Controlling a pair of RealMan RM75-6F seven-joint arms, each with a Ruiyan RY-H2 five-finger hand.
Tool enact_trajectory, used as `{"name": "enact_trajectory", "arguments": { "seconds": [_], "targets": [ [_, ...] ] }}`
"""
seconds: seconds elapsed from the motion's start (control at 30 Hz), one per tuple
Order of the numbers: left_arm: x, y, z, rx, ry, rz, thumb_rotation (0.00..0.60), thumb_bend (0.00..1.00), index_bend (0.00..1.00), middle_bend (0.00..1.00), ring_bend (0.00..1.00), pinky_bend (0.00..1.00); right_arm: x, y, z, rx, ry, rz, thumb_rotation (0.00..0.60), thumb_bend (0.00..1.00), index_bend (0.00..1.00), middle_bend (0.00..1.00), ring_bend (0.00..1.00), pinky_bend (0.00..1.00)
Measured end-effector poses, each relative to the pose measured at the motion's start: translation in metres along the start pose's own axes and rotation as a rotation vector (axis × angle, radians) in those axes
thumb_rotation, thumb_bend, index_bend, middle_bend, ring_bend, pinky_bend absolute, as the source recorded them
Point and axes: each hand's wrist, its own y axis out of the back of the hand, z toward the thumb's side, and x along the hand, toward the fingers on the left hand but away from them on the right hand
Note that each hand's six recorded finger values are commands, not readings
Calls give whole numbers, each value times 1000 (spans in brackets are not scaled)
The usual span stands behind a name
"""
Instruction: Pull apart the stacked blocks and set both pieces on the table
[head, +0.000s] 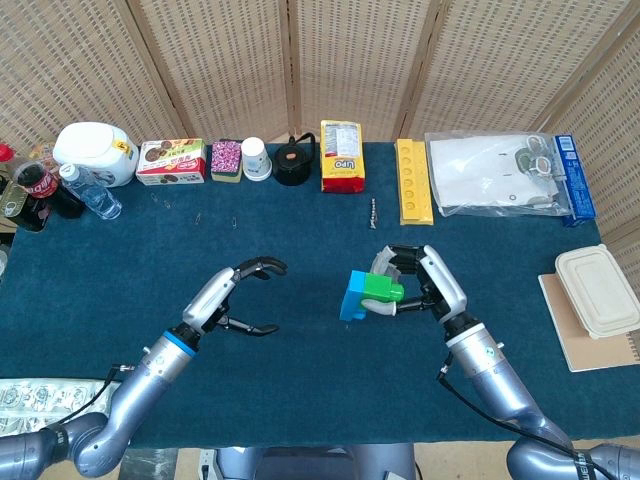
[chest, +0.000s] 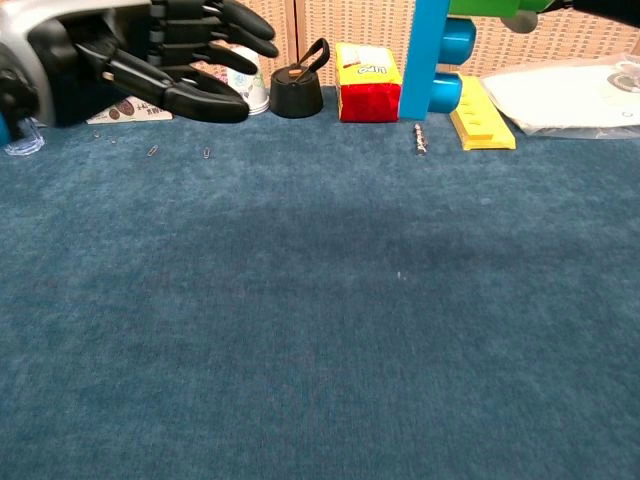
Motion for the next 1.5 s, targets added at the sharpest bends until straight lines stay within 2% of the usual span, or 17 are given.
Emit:
{"name": "enact_trajectory", "arguments": {
  "seconds": [0.33, 0.5, 0.7, 0.93, 1.27, 1.37, 1.5],
  "targets": [
    [18, -31, -7, -196, -22, -110, 600, 137, 325, 284, 194, 256, 2, -8, -3, -7, 37, 3, 600, 93, 695, 658, 682, 696],
    [23, -44, -6, -308, -20, -176, 600, 138, 325, 284, 161, 251, -2, -9, -2, 25, 54, -5, 600, 94, 695, 659, 683, 695],
    [31, -57, 0, -360, -45, -244, 600, 139, 343, 285, 143, 248, 0, -13, -8, 51, 60, -3, 600, 93, 695, 659, 683, 696],
    [40, -57, 7, -360, -78, -239, 600, 201, 343, 284, 139, 246, 1, -12, -7, 54, 69, -2, 600, 94, 696, 660, 683, 695],
    [49, -54, 9, -373, -95, -176, 600, 204, 342, 284, 138, 243, 4, -16, -6, 62, 67, 29, 600, 93, 696, 660, 684, 696],
    [54, -59, 13, -384, -97, -182, 600, 206, 344, 284, 138, 243, 4, -18, -7, 58, 68, 37, 600, 93, 696, 660, 684, 696],
    [58, -67, 17, -399, -96, -196, 600, 258, 377, 284, 138, 243, 4, -20, -6, 59, 72, 41, 600, 93, 699, 661, 684, 696]
  ]
}}
